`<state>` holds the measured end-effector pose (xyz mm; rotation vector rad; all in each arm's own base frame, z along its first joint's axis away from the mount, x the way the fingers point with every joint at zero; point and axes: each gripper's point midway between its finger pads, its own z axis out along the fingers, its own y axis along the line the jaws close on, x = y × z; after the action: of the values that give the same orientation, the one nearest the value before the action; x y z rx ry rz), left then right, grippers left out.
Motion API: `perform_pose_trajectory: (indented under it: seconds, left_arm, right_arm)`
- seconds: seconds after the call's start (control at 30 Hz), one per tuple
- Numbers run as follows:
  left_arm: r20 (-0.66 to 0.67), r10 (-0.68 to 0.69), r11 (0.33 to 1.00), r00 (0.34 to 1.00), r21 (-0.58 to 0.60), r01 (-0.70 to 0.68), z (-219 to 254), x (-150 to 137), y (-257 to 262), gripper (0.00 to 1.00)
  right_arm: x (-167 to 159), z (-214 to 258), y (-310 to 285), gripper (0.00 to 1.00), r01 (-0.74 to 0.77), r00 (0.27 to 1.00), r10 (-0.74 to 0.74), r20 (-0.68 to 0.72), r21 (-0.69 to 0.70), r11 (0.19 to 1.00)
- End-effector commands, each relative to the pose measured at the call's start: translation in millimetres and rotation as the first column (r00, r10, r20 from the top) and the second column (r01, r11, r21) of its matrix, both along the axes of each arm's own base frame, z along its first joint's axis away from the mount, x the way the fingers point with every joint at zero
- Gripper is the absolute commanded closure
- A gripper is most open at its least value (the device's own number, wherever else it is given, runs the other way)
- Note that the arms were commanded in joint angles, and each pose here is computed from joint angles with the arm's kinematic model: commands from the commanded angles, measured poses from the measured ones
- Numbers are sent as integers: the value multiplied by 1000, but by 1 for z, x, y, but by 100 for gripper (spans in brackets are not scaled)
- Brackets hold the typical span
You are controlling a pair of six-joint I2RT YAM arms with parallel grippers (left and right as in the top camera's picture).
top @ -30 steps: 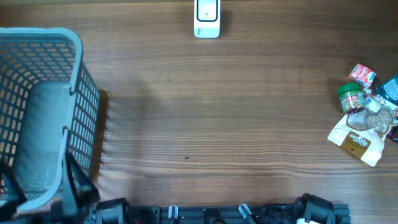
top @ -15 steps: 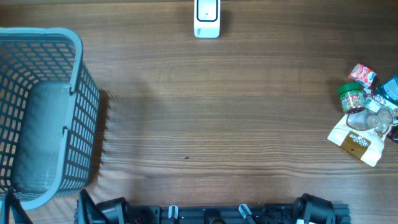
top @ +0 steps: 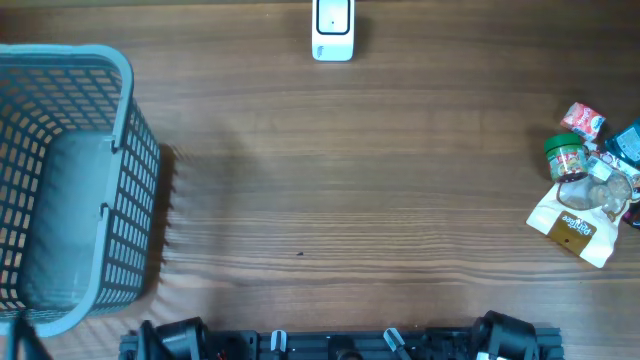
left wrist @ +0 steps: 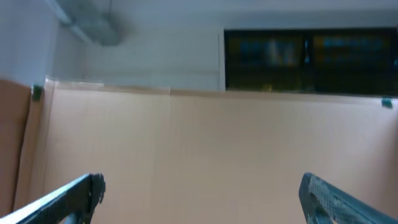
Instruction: Scan the item barcode
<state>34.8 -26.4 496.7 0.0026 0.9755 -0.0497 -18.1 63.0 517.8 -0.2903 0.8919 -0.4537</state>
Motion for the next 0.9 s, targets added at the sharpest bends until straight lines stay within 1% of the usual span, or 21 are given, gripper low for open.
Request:
perform_pose_trajectory:
  seconds: [0.0, 0.03, 0.07, 0.13, 0.2, 0.3, 0.4, 0.5, 0.6, 0.77, 0.87]
  left_arm:
    - [-154, -24, 999, 988, -33, 19, -34, 17, 1, 0]
    - [-218, -37, 999, 975, -44, 28, -49, 24, 0, 0]
    - [-252, -42, 998, 967, -50, 30, -57, 27, 0, 0]
    - [-295, -44, 998, 954, -60, 27, -68, 31, 1, 0]
    - [-306, -44, 998, 951, -63, 26, -70, 32, 1, 0]
    - [-305, -44, 998, 951, -62, 26, -70, 31, 1, 0]
    - [-305, -44, 998, 951, -62, 26, -70, 31, 1, 0]
    - [-306, -44, 998, 951, -63, 26, -70, 32, 1, 0]
    - [-306, -44, 998, 951, -63, 26, -70, 32, 1, 0]
    - [-306, -44, 998, 951, -63, 26, -70, 32, 1, 0]
    - [-306, -44, 998, 951, -63, 26, -70, 32, 1, 0]
  right_arm:
    - [72, -44, -6, 0, -80, 986, 74, -151, -28, 996]
    - [93, -58, -13, 0, -80, 980, 77, -183, -13, 997]
    - [106, -67, -18, 0, -81, 976, 78, -202, -4, 997]
    - [137, -92, -28, 0, -98, 961, 111, -253, 63, 993]
    - [168, -121, -39, 0, -131, 941, 180, -286, 183, 974]
    - [207, -164, -53, 0, -172, 914, 284, -291, 355, 919]
    - [233, -205, -63, 0, -193, 906, 332, -263, 441, 876]
    - [242, -231, -67, 0, -216, 904, 360, -231, 479, 850]
    - [247, -250, -68, 0, -205, 897, 366, -250, 497, 843]
    - [256, -282, -78, 0, -108, 874, 343, -345, 550, 828]
    - [261, -309, -88, 0, -7, 850, 317, -420, 593, 805]
